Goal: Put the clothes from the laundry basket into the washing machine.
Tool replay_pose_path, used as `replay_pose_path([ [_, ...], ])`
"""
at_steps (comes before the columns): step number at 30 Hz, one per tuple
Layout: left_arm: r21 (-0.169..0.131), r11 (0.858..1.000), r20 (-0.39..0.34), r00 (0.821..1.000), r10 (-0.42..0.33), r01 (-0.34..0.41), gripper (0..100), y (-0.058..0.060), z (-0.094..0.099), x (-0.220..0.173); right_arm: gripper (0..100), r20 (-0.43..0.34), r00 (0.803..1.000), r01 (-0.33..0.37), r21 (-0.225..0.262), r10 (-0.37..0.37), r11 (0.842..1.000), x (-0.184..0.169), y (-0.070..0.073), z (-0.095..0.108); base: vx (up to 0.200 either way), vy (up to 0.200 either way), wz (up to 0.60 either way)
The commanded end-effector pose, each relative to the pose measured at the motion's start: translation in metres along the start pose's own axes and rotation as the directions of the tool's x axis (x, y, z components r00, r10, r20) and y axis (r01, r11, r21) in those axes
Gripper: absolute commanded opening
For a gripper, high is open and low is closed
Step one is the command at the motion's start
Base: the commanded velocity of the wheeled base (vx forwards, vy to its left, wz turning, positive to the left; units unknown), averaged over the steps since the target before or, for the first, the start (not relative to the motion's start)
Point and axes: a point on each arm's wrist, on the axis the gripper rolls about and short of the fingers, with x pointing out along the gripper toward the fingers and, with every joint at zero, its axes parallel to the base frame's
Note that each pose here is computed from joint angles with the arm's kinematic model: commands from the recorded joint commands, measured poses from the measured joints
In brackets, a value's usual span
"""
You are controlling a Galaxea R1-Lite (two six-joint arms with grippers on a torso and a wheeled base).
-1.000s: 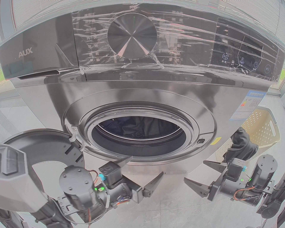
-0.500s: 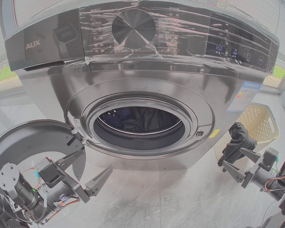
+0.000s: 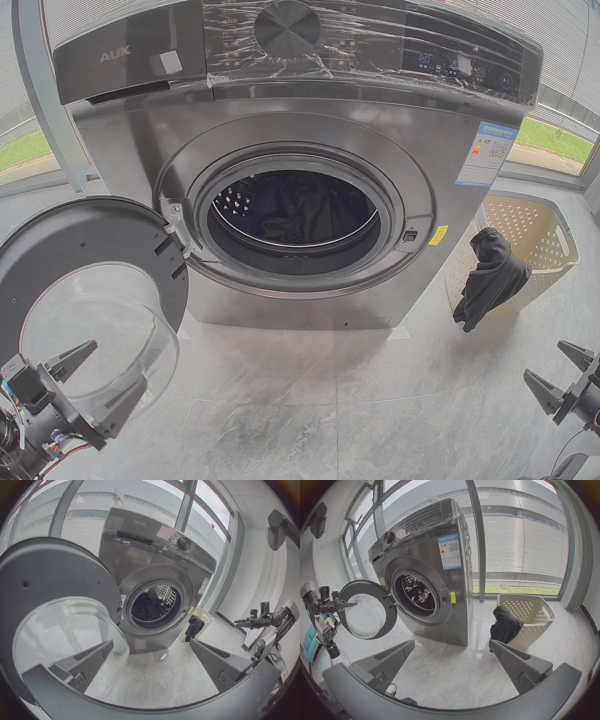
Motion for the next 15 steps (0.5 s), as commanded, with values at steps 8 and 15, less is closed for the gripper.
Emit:
replay_pose_path([
  [8,-0.027,0.998,0.104,0.993,0.056,-0.053,100,0.011,-0.007,-0.047,100,0.122,0.988,0.091,0.053,-0.097,0.994,-0.032,-0.003,0.011,0.000,-0.125,0.00],
  [15,-0.019,0.989,0.079,0.986,0.147,-0.146,100,0.017,-0.022,-0.066,100,0.126,0.985,0.111,0.064,-0.118,0.992,-0.041,-0.003,-0.015,0.000,-0.200,0.00],
])
